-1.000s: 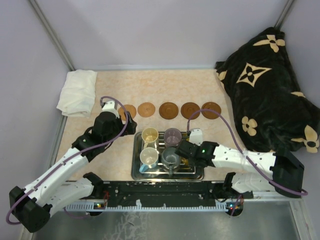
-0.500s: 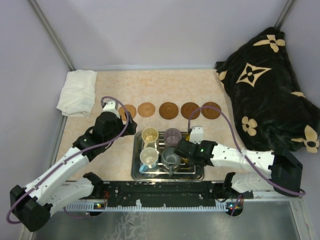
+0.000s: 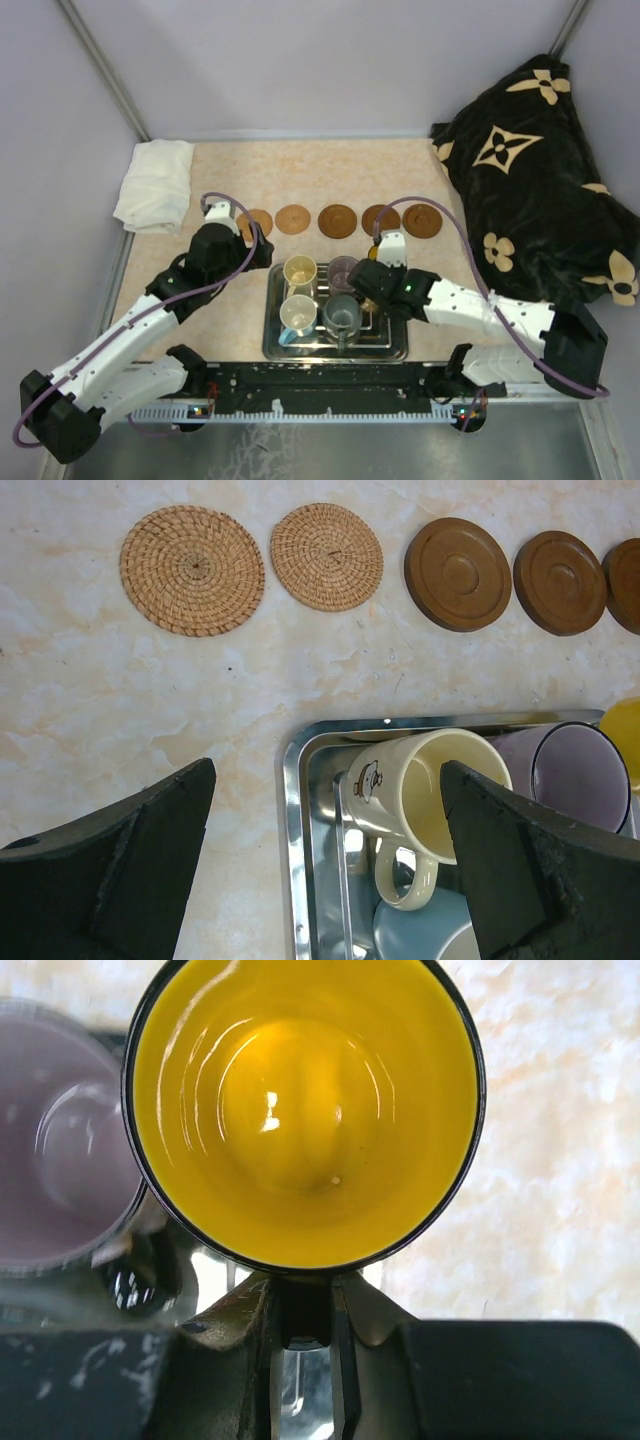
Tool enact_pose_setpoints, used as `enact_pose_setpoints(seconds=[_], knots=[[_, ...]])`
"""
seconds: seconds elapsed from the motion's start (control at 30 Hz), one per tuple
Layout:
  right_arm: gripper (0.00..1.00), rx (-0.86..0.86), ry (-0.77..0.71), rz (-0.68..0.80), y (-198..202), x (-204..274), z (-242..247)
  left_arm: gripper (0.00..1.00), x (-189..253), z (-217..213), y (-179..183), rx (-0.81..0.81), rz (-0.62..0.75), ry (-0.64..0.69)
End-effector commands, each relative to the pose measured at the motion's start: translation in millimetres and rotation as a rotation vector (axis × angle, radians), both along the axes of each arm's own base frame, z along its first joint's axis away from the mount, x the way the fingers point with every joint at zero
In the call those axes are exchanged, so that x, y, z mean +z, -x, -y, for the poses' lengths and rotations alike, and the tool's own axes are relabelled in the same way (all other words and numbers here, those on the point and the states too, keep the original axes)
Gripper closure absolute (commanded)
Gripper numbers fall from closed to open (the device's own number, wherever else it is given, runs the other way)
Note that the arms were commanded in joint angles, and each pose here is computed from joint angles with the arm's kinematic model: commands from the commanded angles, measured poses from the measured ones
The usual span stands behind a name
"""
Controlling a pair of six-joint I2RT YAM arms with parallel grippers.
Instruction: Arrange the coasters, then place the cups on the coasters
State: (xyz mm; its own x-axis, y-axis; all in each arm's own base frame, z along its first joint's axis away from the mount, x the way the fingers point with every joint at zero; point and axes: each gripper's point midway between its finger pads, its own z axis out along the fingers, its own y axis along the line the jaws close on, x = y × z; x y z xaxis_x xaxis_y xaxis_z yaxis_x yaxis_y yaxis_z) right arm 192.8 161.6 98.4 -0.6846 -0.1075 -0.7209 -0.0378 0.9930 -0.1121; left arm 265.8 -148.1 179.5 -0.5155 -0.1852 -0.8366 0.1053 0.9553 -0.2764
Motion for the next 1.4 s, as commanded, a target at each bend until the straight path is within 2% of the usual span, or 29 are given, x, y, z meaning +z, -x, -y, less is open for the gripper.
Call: enact_pose_setpoints(seconds=[0.0, 0.33, 0.77, 1.07, 1.37], knots=[[1.0, -0.045, -0.072, 0.235, -58, 63, 0, 0.01, 4, -2, -2, 0.006, 0.035, -0.001], [1.0, -0.037, -0.041, 0.35, -133, 102, 17, 0.01, 2, -4, -5, 0.029, 0.051, 0.005], [1.0, -0.113, 0.013, 0.374, -226, 87, 63, 0.01, 13, -5, -18, 0.055, 0.119, 0.005], [1.0, -0.113, 0.033, 0.391, -254, 80, 71, 0.0, 10, 6, -33, 0.039, 0.093, -0.031], [1.0, -0.134, 0.027, 0.377, -253, 65, 85, 0.0, 18, 10, -36, 0.03, 0.103, -0.025]])
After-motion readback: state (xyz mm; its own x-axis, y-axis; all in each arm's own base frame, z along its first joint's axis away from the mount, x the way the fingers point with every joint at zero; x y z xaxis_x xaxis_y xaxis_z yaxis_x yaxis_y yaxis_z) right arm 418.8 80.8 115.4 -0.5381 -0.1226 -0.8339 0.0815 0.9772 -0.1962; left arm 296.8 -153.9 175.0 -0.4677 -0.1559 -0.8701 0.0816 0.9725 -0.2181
